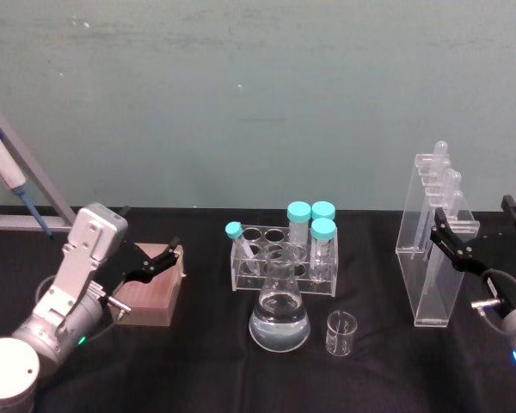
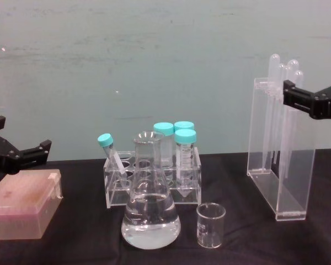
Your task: Place the experimental apparatus aside using one hand.
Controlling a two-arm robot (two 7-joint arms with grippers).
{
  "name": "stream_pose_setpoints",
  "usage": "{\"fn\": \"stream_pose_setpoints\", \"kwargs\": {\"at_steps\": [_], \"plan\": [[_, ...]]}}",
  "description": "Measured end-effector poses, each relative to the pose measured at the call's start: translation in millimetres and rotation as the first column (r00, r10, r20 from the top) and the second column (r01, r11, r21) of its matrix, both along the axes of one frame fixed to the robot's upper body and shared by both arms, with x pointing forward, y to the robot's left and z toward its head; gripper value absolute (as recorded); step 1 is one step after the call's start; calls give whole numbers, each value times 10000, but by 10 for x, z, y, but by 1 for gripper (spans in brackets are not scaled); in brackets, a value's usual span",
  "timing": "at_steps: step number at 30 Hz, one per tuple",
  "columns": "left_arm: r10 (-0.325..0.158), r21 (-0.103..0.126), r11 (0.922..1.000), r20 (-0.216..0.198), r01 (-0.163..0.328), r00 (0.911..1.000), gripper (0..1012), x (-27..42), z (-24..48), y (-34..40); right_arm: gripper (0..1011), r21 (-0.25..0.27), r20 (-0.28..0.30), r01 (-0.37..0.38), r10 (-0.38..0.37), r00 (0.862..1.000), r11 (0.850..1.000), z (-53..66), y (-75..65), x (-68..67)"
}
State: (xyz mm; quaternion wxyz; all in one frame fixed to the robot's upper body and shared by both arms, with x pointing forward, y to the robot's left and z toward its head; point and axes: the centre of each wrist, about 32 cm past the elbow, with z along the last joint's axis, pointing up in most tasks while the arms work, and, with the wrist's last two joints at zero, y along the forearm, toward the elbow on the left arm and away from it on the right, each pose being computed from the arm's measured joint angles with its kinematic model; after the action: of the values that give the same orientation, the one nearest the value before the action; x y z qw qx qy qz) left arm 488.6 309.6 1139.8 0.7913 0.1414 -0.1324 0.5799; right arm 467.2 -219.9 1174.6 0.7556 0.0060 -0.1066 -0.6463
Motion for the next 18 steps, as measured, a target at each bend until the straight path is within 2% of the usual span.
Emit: {"fn": "stream_pose_setpoints", "kwargs": {"at_steps": [18], "plan": [[0, 1, 10000, 0, 0, 10000, 1000, 0, 0, 0, 1000, 5, -295, -8, 8, 9996, 10000, -46, 65, 121]]}}
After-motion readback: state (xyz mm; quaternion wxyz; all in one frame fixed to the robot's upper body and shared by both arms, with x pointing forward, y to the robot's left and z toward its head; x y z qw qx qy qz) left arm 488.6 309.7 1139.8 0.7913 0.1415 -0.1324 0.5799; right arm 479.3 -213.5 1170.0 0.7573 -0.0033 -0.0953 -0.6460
